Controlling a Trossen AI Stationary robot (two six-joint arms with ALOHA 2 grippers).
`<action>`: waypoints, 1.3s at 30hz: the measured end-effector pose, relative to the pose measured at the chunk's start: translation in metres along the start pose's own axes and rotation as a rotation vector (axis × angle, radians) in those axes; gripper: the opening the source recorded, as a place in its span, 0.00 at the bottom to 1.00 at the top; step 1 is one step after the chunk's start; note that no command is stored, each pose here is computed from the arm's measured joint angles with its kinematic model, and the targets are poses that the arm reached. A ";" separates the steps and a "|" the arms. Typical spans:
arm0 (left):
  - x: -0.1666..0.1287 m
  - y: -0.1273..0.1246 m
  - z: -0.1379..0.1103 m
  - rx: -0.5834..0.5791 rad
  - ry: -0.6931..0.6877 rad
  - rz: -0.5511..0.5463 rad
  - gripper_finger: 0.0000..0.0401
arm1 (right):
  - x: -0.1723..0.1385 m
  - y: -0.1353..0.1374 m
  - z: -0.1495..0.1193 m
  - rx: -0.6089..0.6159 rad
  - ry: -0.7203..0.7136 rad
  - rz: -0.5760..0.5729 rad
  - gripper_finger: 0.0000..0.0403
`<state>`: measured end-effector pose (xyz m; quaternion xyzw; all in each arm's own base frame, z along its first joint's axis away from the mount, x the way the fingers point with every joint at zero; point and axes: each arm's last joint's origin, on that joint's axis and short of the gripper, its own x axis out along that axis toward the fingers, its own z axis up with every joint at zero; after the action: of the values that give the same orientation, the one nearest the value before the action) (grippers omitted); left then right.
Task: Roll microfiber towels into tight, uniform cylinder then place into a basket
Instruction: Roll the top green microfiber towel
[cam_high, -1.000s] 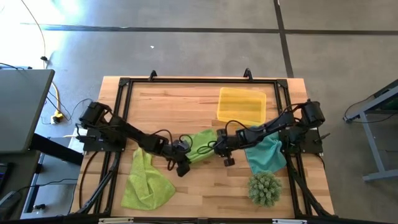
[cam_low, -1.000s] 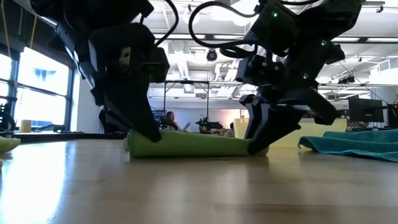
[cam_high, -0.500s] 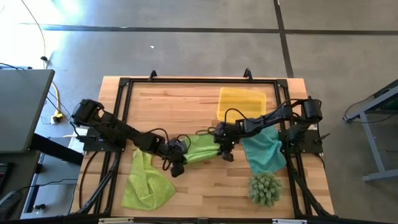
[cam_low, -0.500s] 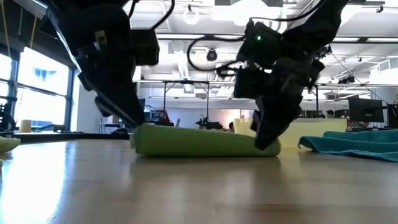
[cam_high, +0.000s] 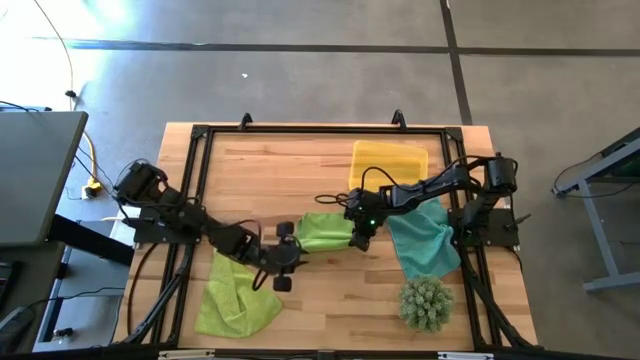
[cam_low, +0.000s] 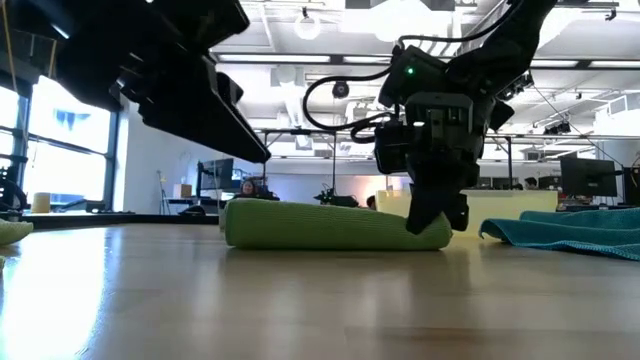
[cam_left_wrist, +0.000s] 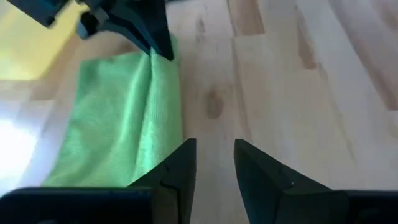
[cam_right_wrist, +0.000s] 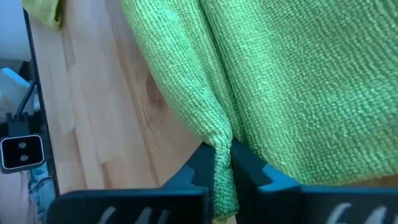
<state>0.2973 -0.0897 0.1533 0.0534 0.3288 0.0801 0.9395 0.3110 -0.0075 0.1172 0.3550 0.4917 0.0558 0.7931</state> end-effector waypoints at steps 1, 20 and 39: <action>0.000 -0.001 0.000 0.007 -0.003 0.013 0.25 | 0.000 0.000 0.000 -0.001 -0.001 -0.001 0.03; 0.026 -0.003 -0.027 0.022 0.096 0.154 0.44 | -0.001 0.000 0.001 -0.024 -0.013 -0.014 0.03; 0.034 0.011 -0.028 0.278 0.133 0.243 0.44 | -0.001 0.001 0.001 -0.024 -0.013 -0.014 0.03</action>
<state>0.3045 -0.0717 0.1128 0.2168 0.3890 0.1502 0.8827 0.3116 -0.0079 0.1186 0.3424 0.4881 0.0539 0.8010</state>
